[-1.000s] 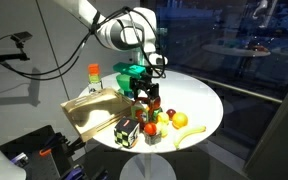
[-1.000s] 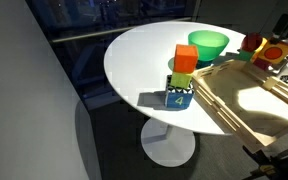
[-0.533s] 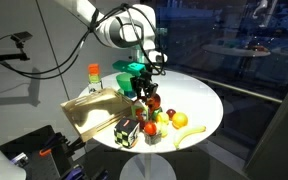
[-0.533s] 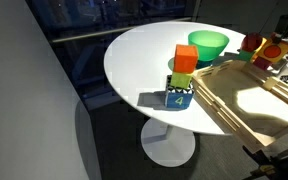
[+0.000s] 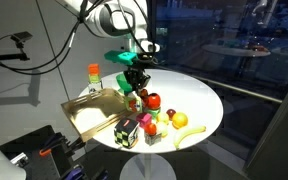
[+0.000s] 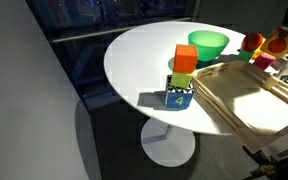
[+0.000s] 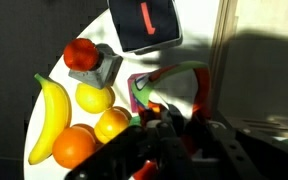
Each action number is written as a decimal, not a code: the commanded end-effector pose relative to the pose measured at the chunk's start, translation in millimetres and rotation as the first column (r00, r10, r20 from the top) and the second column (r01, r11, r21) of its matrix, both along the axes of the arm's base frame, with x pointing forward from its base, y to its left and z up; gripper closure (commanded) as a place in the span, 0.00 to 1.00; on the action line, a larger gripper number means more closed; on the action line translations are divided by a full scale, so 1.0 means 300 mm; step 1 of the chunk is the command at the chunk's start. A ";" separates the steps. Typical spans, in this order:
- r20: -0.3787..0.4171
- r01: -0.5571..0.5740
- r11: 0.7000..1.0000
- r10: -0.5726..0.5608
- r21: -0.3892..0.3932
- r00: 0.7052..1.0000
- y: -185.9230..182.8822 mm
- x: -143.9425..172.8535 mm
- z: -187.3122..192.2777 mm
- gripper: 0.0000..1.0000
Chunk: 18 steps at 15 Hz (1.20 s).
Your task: Pick up the plushy block with car drawings and put it in the wooden box
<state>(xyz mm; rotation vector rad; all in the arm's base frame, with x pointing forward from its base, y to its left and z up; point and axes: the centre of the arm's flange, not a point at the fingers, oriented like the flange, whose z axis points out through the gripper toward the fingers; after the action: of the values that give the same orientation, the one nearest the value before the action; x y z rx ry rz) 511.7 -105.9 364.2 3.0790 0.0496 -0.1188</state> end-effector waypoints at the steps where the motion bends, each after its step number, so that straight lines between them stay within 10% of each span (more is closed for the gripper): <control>1: -0.020 -0.007 1.000 0.007 0.013 1.000 0.076 -0.082 0.050 0.95; 18: -0.094 -0.182 0.983 0.183 0.027 0.979 0.324 -0.388 0.073 0.93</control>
<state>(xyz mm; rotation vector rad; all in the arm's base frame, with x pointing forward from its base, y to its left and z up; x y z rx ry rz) 420.6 -18.5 379.1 3.0661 0.2985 -0.2617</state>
